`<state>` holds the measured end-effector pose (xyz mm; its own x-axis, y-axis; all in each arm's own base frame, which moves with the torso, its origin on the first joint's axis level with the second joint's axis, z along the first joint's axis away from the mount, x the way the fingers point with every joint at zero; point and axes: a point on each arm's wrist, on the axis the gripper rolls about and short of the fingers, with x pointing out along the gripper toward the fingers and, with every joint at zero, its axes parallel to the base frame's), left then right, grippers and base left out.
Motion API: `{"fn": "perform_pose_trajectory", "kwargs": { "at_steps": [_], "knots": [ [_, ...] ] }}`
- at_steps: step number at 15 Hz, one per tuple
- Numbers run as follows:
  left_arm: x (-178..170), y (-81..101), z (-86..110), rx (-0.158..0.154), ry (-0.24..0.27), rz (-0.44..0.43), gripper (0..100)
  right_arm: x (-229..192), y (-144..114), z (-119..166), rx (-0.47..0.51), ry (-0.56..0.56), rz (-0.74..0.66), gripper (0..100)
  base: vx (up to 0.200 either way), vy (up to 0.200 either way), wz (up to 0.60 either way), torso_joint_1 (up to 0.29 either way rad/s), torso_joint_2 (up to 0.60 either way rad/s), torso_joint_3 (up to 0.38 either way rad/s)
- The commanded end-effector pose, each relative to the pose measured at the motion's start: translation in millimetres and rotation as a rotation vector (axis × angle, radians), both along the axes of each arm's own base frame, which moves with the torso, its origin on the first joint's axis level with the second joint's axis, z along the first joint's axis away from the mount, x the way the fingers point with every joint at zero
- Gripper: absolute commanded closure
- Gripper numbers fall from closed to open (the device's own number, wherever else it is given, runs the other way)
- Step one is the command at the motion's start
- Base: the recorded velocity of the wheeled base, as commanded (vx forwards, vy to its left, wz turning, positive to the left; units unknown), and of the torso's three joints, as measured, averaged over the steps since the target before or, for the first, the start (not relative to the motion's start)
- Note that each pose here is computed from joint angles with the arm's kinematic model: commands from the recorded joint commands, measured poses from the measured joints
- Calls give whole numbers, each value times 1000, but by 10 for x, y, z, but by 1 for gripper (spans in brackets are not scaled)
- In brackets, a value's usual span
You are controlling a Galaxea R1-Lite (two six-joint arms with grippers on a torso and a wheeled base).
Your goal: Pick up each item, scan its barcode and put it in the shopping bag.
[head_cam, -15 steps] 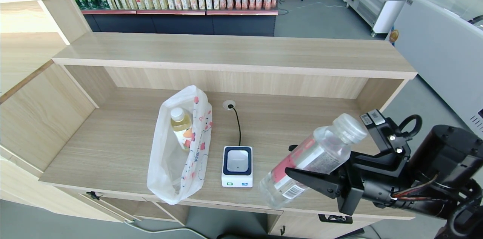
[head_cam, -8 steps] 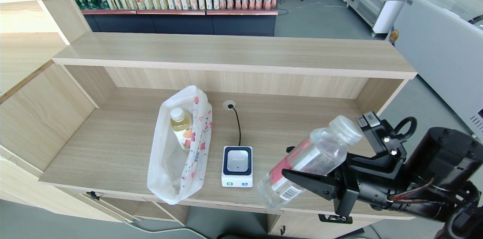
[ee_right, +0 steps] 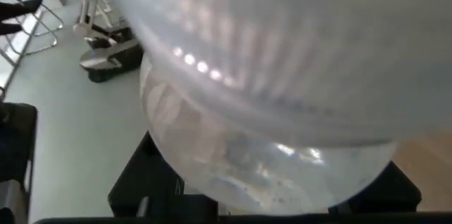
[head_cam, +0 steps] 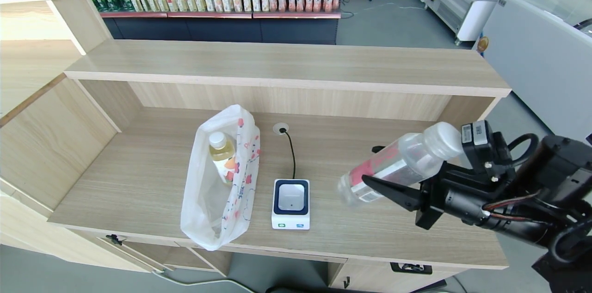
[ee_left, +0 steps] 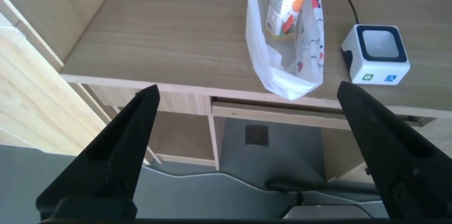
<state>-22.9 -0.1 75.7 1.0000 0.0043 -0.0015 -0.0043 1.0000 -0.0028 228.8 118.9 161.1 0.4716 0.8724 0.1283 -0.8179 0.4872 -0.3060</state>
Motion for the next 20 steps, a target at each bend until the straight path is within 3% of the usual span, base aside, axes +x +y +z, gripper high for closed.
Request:
{"fn": "perform_pose_trajectory", "kwargs": {
  "at_steps": [1, 7, 11, 20],
  "knots": [
    [0, 0, -1, 0, 0, 0, 0, 167, -321, -24, -76, -109, -200, 100, 0, 0, 0, 0, 0, 0],
    [0, 0, -1, 0, 0, 0, 0, 152, -461, 109, -67, -197, -264, 100, 0, 0, 0, 0, 0, 0],
    [0, 0, -1, 0, 0, 0, 0, 265, -470, 9, -116, -250, -365, 100, 0, 0, 0, 0, 0, 0],
    [0, 0, -1, 0, 0, 0, 0, 260, -467, 35, -146, -305, -370, 100, 0, 0, 0, 0, 0, 0]
  ]
}}
